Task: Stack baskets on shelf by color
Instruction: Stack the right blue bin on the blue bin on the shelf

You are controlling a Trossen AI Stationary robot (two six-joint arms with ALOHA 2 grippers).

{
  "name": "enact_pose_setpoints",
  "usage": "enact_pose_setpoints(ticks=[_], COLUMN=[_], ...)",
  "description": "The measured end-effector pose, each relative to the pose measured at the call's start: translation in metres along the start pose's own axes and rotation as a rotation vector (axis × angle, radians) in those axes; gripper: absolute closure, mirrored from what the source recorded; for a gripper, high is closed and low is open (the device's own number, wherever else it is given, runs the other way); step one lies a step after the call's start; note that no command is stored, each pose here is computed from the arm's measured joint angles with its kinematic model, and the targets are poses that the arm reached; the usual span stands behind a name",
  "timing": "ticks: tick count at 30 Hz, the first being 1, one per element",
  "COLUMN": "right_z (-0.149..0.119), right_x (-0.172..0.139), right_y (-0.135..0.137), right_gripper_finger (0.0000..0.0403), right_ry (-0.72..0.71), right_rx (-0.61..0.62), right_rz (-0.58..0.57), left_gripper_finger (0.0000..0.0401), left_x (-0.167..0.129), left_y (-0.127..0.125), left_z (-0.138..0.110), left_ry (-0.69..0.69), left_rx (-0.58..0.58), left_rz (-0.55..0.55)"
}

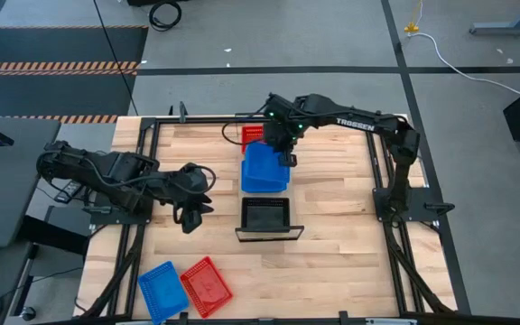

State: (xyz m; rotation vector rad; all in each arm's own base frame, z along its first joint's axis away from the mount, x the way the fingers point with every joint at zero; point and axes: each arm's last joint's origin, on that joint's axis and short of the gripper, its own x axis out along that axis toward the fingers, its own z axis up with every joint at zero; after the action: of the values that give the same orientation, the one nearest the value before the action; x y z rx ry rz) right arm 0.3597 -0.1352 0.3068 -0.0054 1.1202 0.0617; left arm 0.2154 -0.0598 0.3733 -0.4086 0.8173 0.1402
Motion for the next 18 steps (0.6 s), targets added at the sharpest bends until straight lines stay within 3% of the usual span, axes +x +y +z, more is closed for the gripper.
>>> enact_pose_setpoints(ticks=[6, 13, 18], right_z=[0.001, -0.001, -0.002], right_x=[0.000, 0.022, 0.037], right_y=[0.002, -0.005, -0.009], right_gripper_finger=[0.0397, 0.0389, 0.0368], right_ry=[-0.036, 0.012, 0.065], right_rx=[-0.044, -0.010, -0.005], right_rz=[0.077, 0.123, 0.084], left_gripper_finger=[0.0269, 0.0269, 0.0269], left_x=[0.000, 0.001, 0.001], left_y=[0.001, 0.003, 0.003], left_z=[0.001, 0.003, 0.002], left_ry=[-0.003, -0.015, -0.018], left_rx=[0.011, 0.004, -0.006], left_rz=[0.003, 0.019, 0.019])
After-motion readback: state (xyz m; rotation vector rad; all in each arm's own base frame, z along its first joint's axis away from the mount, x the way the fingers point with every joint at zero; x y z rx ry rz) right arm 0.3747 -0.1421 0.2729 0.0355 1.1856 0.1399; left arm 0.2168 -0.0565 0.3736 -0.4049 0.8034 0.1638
